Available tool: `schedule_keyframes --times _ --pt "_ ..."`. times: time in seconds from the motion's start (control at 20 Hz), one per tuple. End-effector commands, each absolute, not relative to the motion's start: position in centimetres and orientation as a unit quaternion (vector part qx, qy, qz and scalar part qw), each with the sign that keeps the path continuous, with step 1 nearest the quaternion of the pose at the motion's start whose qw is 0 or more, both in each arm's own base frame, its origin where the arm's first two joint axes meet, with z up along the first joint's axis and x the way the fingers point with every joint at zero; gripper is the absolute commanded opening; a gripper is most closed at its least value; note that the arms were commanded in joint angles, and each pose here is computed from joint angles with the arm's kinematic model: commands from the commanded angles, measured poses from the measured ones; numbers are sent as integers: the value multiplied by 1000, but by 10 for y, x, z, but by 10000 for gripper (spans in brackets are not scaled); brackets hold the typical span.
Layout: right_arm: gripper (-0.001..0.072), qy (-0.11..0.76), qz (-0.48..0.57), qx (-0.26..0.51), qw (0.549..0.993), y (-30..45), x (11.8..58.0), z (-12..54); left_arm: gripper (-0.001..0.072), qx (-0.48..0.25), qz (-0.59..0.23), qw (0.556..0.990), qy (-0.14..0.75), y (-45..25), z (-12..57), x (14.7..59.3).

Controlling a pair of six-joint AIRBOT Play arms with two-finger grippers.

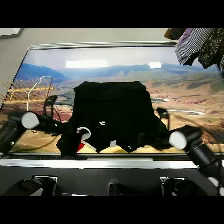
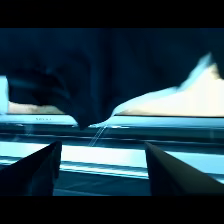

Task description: Fold the clothes and pants, and hang the long-sleeved shirts on hangers.

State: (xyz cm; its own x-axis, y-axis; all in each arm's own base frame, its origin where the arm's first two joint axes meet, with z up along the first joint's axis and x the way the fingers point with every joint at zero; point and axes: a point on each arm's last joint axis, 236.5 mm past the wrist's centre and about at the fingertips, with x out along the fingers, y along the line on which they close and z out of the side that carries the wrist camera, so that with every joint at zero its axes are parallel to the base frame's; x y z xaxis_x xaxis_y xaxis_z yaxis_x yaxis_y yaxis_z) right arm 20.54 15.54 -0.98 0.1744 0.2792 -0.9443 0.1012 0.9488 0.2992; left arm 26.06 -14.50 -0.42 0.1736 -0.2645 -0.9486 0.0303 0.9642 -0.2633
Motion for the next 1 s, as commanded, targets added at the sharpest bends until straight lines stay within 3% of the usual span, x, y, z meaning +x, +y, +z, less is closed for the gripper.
schedule_keyframes --times 0.0,0.2,0.45,0.5,0.6,0.65,0.7,0.95 --pt "591 624 52 141 767 179 197 -42 621 18 -128 772 623 -156 -17 242" --pt "591 637 54 130 758 192 206 -72 621 54 -192 783 589 -198 -13 233" --pt "570 656 45 128 742 197 205 -94 621 50 -211 791 573 -216 -10 232" --pt "485 662 41 123 738 196 204 -100 621 45 -212 794 568 -218 -10 234" --pt "174 667 35 113 736 193 202 -105 621 42 -210 794 568 -219 -13 236" --pt "87 669 32 106 735 190 201 -103 621 40 -206 791 575 -219 -17 235" --pt "43 674 28 96 732 187 200 -100 621 37 -204 786 583 -221 -21 233" --pt "42 683 14 57 728 177 204 -78 621 41 -215 747 627 -241 -50 210"
